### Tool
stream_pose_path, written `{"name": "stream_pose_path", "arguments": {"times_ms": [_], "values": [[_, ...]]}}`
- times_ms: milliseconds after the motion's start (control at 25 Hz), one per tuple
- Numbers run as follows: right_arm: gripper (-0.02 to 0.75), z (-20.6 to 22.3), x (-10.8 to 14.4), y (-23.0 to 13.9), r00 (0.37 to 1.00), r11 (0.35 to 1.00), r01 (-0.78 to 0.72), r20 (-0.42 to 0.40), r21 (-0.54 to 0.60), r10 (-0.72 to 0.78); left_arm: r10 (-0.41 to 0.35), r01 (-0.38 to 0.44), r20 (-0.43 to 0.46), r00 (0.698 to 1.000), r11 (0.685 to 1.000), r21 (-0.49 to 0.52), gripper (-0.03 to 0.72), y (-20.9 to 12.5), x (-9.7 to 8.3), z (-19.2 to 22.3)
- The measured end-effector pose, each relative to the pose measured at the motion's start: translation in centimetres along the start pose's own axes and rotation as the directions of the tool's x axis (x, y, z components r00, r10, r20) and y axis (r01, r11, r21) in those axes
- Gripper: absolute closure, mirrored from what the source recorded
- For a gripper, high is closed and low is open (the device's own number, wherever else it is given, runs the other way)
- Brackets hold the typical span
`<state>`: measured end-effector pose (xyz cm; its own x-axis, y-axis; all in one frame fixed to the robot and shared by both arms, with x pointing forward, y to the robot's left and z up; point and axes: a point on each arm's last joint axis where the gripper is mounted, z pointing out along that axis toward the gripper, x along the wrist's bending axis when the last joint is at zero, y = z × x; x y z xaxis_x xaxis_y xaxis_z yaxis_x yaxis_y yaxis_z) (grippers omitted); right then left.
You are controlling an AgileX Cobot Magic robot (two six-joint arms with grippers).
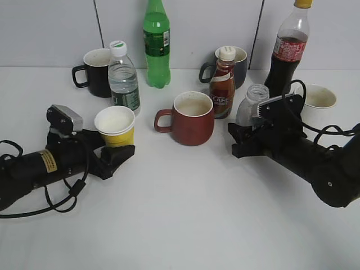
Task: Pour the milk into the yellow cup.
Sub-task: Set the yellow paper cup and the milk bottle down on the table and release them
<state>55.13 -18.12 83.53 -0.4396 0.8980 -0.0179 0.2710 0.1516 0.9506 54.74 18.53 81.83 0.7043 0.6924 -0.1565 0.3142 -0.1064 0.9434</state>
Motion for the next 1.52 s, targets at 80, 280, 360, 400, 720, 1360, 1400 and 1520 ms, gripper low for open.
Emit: {"name": "stream_pose_path", "arguments": {"times_ms": [80, 280, 360, 400, 720, 1360, 1400, 1520], "values": [[0.299, 0.0, 0.0, 0.0, 1.0, 1.0, 0.0, 0.0, -0.001, 0.0, -0.003, 0.003, -0.006, 1.0, 1.0, 0.006, 0.1, 0.0, -0.1, -0.2], [0.281, 0.0, 0.0, 0.0, 1.0, 1.0, 0.006, -0.001, 0.0, -0.006, 0.016, -0.014, -0.028, 0.999, 0.998, 0.054, 0.1, 0.6, -0.1, -0.7], [0.238, 0.1, 0.0, 0.0, 1.0, 1.0, 0.004, 0.003, 0.004, -0.004, 0.016, -0.014, -0.028, 0.999, 0.998, 0.054, 0.1, 0.6, -0.1, -0.7], [0.22, 0.1, -0.1, 0.0, 1.0, 1.0, 0.002, 0.008, 0.008, -0.002, 0.021, -0.018, -0.046, 0.999, 0.996, 0.082, 0.1, 0.9, 0.0, -1.3], [0.193, 0.0, -0.2, -0.6, 1.0, 0.996, 0.008, 0.016, 0.088, -0.01, 0.03, -0.021, -0.064, 0.998, 0.991, 0.13, 0.1, 1.3, -0.5, -2.5], [0.193, -1.6, -0.5, 0.9, 0.998, 0.935, -0.062, 0.047, 0.348, 0.049, 0.103, -0.018, -0.208, 0.973, 0.928, 0.373, 0.1, 4.0, 0.1, -4.9], [0.193, -1.7, -0.5, 0.8, 0.997, 0.925, -0.068, 0.048, 0.373, 0.053, 0.094, -0.003, -0.222, 0.97, 0.926, 0.378, 0.1, 4.2, 0.1, -5.1], [0.193, -2.3, -0.5, 0.9, 0.997, 0.894, -0.076, 0.057, 0.442, 0.057, 0.05, 0.066, -0.281, 0.958, 0.919, 0.388, 0.1, 5.0, 0.1, -5.8]]}}
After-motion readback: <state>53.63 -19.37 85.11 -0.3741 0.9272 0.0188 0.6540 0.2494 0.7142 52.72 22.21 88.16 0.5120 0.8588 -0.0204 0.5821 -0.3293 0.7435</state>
